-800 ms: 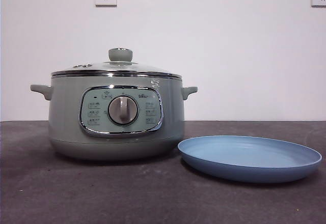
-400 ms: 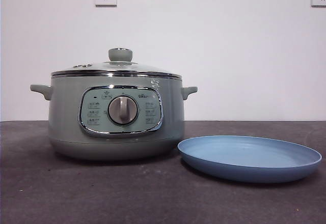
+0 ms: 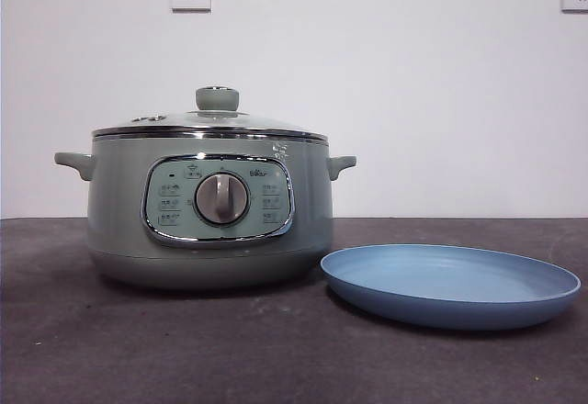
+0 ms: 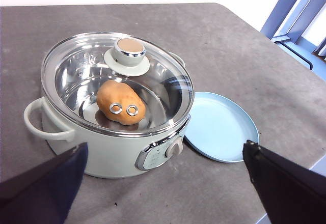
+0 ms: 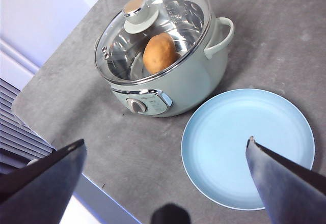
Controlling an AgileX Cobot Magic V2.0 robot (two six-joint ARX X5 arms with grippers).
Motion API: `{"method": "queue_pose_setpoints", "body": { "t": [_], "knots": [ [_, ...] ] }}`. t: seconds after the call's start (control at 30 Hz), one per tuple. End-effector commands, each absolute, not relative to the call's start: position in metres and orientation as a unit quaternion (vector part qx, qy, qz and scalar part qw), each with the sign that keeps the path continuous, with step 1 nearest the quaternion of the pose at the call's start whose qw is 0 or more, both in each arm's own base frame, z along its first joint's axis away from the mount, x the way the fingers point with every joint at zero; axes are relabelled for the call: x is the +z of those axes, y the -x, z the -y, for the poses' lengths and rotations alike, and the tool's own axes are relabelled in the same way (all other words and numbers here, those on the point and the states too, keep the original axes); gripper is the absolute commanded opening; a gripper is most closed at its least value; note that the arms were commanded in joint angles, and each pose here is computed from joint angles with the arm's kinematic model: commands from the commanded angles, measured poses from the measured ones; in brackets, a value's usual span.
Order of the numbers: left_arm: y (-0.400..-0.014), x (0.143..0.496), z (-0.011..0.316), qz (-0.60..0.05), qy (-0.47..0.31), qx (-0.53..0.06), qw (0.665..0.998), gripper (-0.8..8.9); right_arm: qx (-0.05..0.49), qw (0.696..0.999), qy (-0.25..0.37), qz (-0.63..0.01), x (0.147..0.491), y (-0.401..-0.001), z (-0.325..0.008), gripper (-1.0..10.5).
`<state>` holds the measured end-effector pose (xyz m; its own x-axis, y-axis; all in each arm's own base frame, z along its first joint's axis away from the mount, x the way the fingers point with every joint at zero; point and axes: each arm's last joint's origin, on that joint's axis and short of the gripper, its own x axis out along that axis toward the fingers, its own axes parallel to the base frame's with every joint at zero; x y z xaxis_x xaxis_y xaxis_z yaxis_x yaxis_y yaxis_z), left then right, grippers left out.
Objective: Take the potato out from the steamer,put the potato on the plate,close the lid
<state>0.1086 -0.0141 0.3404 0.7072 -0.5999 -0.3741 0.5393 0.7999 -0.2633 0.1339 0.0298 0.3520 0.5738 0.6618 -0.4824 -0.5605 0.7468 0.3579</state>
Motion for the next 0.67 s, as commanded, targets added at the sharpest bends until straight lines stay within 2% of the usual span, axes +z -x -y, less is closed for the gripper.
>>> {"method": "queue_pose_setpoints", "body": {
  "t": [0.03, 0.33, 0.67],
  "knots": [
    [-0.115, 0.341, 0.015, -0.225, 0.065, -0.315, 0.92, 5.76, 0.347, 0.884, -0.081, -0.303, 0.353, -0.134, -0.03, 5.7],
    [-0.159, 0.362, 0.028, -0.227, 0.044, -0.334, 0.914, 5.75, 0.348, 0.884, -0.081, -0.303, 0.353, -0.135, -0.03, 5.7],
    [-0.238, 0.373, 0.068, -0.235, -0.011, -0.334, 0.913, 5.75, 0.348, 0.884, -0.081, -0.303, 0.353, -0.135, -0.03, 5.7]
  ]
}}
